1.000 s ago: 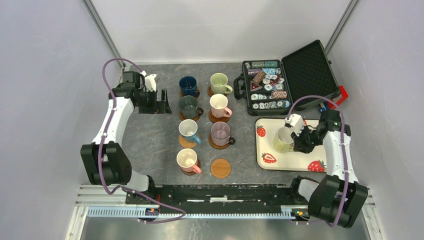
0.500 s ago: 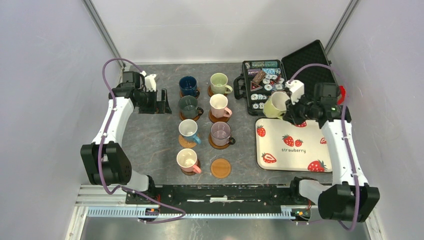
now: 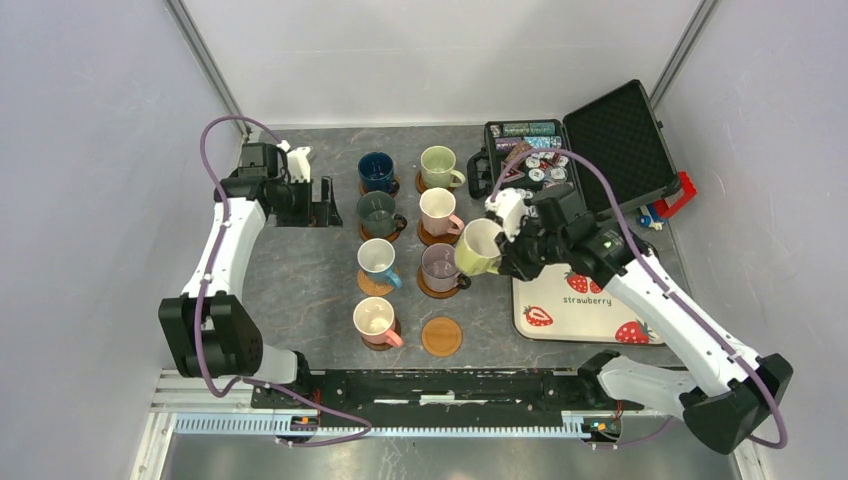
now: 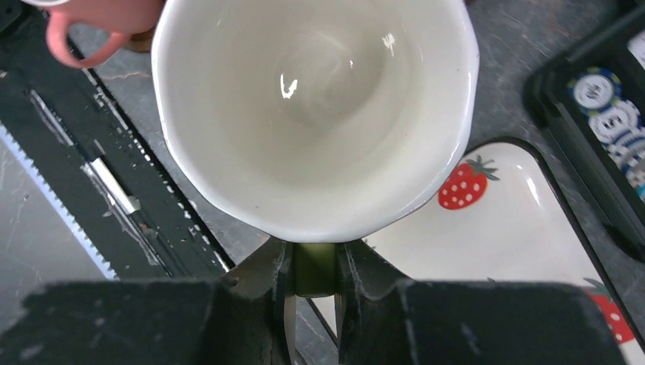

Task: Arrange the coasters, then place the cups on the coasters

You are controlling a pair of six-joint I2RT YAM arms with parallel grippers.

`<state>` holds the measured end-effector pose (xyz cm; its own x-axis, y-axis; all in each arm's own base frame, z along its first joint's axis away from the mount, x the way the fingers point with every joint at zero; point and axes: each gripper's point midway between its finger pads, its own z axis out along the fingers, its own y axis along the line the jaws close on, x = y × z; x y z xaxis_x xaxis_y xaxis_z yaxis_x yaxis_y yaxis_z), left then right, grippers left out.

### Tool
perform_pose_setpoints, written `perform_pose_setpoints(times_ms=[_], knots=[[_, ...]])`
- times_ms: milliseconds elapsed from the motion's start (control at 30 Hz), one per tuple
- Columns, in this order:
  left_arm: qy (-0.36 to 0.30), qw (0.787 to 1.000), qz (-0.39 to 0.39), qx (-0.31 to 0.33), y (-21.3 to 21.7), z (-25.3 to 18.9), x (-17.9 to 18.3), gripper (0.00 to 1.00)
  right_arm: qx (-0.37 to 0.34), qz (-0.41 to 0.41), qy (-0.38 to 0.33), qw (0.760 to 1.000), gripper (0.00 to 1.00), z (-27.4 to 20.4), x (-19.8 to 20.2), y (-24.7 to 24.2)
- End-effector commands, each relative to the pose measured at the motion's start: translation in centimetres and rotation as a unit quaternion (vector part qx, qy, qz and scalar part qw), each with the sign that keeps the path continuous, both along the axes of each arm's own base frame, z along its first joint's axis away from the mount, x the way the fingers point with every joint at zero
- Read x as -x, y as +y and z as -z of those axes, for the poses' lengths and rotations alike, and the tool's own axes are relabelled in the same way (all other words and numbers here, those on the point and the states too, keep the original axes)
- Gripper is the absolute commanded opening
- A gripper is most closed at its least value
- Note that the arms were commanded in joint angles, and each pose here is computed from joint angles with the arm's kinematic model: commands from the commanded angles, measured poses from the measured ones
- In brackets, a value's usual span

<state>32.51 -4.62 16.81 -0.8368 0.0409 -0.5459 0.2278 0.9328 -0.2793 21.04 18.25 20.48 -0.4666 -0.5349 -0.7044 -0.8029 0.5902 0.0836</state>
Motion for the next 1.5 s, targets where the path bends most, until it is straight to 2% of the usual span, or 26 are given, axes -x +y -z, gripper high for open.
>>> perform_pose_setpoints(times_ms=[0,200,300,600,733,1467], knots=[[-0.029,1.000,-0.005,0.001,-0.1,-1.3,0.1,1.00,-0.049,0.012,-0.088,0.995,0.00,-5.1,-0.9,3.0],[-0.026,1.000,-0.006,0.001,-0.1,-1.3,0.5,1.00,-0.067,-0.036,-0.072,0.994,0.00,-4.0,3.3,7.7],[-0.029,1.000,-0.005,-0.001,-0.1,-1.4,0.7,1.00,-0.058,-0.074,-0.086,0.992,0.00,-3.2,5.5,9.5],[-0.031,1.000,-0.003,-0.001,-0.1,-1.4,0.8,1.00,-0.013,-0.123,-0.097,0.988,0.00,1.8,9.2,10.8],[-0.029,1.000,-0.002,-0.002,-0.1,-1.2,1.2,1.00,0.011,-0.110,-0.095,0.989,0.00,3.9,9.0,10.2],[-0.031,0.999,0.003,0.003,-0.3,-1.1,1.0,1.00,0.020,-0.087,-0.039,0.995,0.00,9.0,9.3,10.1]])
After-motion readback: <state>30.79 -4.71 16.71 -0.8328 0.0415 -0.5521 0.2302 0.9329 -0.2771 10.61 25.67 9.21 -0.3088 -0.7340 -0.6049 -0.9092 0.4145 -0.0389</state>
